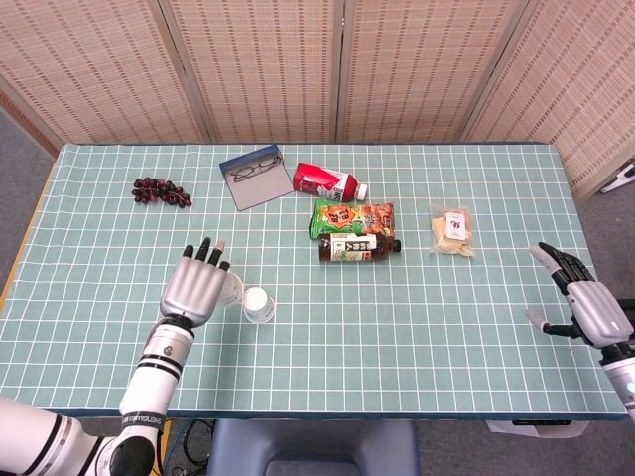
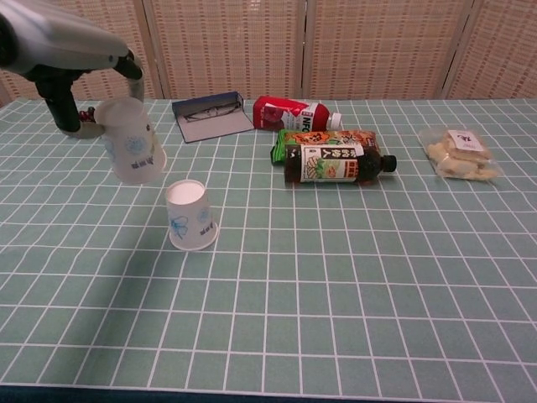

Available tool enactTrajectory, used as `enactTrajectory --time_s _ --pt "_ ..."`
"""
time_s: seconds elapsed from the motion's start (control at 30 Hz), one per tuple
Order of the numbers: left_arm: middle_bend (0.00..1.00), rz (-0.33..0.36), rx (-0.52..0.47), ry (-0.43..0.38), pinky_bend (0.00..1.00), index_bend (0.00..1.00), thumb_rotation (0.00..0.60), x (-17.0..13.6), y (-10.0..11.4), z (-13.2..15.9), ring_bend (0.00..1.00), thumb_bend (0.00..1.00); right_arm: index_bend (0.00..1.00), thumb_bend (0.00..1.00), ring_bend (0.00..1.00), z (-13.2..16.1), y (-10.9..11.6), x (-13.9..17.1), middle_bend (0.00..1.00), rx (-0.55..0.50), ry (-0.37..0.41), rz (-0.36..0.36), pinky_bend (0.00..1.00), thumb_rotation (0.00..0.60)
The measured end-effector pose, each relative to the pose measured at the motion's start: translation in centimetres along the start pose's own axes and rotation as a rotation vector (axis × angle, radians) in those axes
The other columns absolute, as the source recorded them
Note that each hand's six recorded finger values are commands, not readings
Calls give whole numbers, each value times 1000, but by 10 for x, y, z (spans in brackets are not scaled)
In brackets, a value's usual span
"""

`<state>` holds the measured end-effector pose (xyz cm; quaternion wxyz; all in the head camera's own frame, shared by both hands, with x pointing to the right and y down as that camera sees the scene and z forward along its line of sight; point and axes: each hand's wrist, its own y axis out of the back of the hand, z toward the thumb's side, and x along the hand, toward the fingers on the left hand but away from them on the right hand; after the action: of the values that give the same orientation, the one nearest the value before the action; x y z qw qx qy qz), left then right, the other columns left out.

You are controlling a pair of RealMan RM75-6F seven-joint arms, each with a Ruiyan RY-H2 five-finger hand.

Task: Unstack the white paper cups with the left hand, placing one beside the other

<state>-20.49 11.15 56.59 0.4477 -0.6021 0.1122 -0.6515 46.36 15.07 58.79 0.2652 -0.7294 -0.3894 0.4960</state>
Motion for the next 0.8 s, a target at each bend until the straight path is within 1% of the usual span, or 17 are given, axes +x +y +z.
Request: enactTrajectory --time_s 0.33,0.63,0.8 --pt "68 -3 -71 15 170 384 600 -3 -21 -24 54 406 0 251 0 3 -3 0 0 13 4 5 0 600" --pt "68 -23 -135 23 170 381 600 1 -45 -44 54 406 0 252 0 3 -5 0 0 25 -1 3 0 600" --pt "68 -43 -185 30 170 380 600 3 -63 -58 54 406 0 252 0 3 -8 -3 0 34 -9 11 0 600"
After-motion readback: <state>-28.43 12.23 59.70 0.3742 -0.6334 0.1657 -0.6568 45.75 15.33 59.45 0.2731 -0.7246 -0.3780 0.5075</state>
